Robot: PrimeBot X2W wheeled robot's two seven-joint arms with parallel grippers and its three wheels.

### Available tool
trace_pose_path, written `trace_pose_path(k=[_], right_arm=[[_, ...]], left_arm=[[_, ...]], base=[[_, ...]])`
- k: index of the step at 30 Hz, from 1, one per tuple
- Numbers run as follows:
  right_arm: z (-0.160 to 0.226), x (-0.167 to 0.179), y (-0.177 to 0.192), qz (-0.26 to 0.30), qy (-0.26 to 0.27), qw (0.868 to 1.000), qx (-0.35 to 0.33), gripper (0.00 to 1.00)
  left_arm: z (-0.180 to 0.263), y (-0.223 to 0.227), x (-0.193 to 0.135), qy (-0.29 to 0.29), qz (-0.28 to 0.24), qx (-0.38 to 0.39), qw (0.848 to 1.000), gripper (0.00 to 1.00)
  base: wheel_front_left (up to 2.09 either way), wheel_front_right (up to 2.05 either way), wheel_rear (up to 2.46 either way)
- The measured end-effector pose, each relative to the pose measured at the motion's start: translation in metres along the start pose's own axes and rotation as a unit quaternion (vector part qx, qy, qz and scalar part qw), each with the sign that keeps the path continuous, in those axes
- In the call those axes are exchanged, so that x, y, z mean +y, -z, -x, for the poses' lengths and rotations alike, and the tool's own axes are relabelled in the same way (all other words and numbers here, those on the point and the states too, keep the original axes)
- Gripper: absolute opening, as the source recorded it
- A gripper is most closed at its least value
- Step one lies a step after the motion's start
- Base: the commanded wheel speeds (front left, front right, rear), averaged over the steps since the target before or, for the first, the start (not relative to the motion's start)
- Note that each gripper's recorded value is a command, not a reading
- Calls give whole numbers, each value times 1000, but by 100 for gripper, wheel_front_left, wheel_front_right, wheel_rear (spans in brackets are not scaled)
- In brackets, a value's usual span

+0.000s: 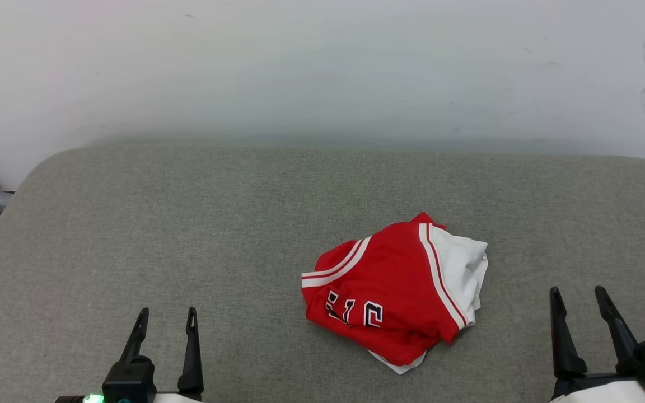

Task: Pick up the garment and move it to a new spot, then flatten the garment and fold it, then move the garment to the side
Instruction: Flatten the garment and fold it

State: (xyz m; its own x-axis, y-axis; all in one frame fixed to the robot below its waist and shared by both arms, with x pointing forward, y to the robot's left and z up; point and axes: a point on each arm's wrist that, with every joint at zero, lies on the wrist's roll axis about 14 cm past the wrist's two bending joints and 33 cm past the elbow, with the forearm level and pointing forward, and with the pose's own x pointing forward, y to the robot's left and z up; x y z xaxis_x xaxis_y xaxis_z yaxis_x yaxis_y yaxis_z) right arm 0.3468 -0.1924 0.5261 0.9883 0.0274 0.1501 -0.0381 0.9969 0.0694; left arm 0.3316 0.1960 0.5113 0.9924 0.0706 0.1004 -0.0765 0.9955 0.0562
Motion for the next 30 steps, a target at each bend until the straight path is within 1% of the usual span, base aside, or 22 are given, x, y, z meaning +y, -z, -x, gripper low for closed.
trace_pose_path(k=[5, 6, 8, 9, 11, 13, 15, 17, 20, 22, 25, 26, 28, 30], right_arm=[[-6, 2, -6, -3, -3, 1000, -10, 100], [-11, 3, -10, -4, -4, 1000, -18, 100], [-22, 0, -23, -26, 3, 999, -41, 100], [-28, 1, -31, -27, 1, 998, -54, 100], [-43, 7, -47, -10, -11, 997, -80, 100], [-57, 15, -58, -5, -27, 995, -96, 100], [-72, 20, -70, 23, -52, 992, -109, 100], [-87, 25, -73, 45, -75, 990, -108, 100], [-112, 34, -63, 69, -109, 990, -65, 100], [-128, 39, -53, 84, -130, 988, -22, 100], [-144, 43, -24, 109, -159, 979, 67, 100], [-145, 44, -10, 118, -169, 973, 102, 100], [-145, 46, 16, 144, -191, 956, 172, 100], [-142, 44, 40, 158, -206, 937, 235, 100]], left_arm=[[0, 1, 1, -2, 0, 1, 1000, 100], [0, 1, 2, -3, 1, 2, 1000, 100], [-1, 1, 2, -2, 0, 2, 1000, 100], [-1, 1, 2, -3, 0, 2, 1000, 100], [-3, 1, 2, -3, 1, 1, 1000, 100], [-5, -1, 2, -4, 1, -1, 1000, 100], [-6, 0, 3, -3, 1, 0, 1000, 100], [-8, 0, 4, -4, -1, 0, 1000, 100], [-13, -1, 4, -4, -1, -2, 1000, 100], [-18, -1, 4, -5, -3, -3, 1000, 100], [-25, 1, 5, -7, -3, -1, 1000, 100], [-27, 2, 5, -8, -3, 1, 1000, 100], [-32, 5, 6, -10, -4, 5, 1000, 100], [-35, 10, 6, -12, -5, 11, 1000, 100]], base=[[0, 0, 0], [0, 0, 0], [0, 0, 0], [0, 0, 0], [0, 0, 0], [0, 0, 0], [0, 0, 0], [0, 0, 0], [0, 0, 0], [0, 0, 0], [0, 0, 0], [0, 0, 0], [0, 0, 0], [0, 0, 0]])
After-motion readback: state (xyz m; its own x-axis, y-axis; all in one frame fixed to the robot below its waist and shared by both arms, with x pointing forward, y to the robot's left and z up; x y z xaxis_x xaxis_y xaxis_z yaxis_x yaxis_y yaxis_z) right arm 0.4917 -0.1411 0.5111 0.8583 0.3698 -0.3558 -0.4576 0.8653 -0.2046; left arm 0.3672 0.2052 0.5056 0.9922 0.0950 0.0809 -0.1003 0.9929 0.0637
